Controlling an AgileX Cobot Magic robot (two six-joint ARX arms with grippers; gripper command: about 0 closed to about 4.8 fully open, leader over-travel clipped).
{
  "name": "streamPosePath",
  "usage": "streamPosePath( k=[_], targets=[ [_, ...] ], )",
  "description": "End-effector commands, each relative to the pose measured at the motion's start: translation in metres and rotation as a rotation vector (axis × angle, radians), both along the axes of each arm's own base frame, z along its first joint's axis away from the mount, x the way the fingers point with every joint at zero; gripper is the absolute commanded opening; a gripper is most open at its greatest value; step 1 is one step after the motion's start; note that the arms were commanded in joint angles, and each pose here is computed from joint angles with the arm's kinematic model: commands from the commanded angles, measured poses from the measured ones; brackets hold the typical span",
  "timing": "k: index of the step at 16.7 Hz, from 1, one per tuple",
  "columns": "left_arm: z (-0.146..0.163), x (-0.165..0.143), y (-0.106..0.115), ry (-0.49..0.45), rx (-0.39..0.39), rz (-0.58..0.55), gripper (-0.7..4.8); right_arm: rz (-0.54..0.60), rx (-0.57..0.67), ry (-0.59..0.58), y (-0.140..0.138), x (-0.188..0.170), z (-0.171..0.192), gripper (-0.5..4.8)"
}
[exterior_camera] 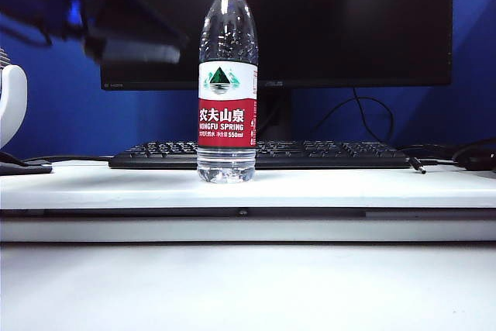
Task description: Unscrew the cap from the plastic bottle on the table.
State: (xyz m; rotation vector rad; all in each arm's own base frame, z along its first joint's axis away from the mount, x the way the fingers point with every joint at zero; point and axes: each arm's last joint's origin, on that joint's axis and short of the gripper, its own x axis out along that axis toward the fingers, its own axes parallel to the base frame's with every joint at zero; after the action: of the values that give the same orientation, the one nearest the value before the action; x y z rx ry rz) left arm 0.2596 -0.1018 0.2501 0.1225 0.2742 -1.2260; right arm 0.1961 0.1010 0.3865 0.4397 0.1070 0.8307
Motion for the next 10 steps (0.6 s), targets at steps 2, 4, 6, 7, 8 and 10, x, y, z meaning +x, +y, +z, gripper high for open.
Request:
streamPosePath(
  k=[2, 4, 6, 7, 8, 10],
  targets=[
    [-0.005, 0.007, -0.002, -0.077, 0.006, -0.031, 3.13, -0.01, -0.028, 0.047, -0.001, -0.001, -0.003, 1.82],
    [-0.011, 0.014, -0.004, -0.089, 0.002, -0.031, 3.16, -0.008, -0.03, 0.053, 0.0, -0.001, -0.004, 1.82],
    [-0.021, 0.026, -0.008, -0.091, -0.015, 0.003, 4.79, 0.019, -0.043, 0.076, 0.005, -0.004, -0.007, 1.82],
    [-0.025, 0.03, -0.009, -0.097, -0.024, -0.001, 4.79, 0.024, -0.055, 0.085, 0.006, -0.004, -0.008, 1.82],
    [-0.03, 0.035, -0.012, -0.093, -0.057, -0.022, 4.79, 0.032, -0.097, 0.081, 0.007, -0.005, -0.011, 1.93],
    [-0.034, 0.04, -0.015, -0.078, -0.104, -0.065, 4.79, 0.026, -0.144, 0.09, 0.011, -0.007, -0.015, 2.25]
  ],
)
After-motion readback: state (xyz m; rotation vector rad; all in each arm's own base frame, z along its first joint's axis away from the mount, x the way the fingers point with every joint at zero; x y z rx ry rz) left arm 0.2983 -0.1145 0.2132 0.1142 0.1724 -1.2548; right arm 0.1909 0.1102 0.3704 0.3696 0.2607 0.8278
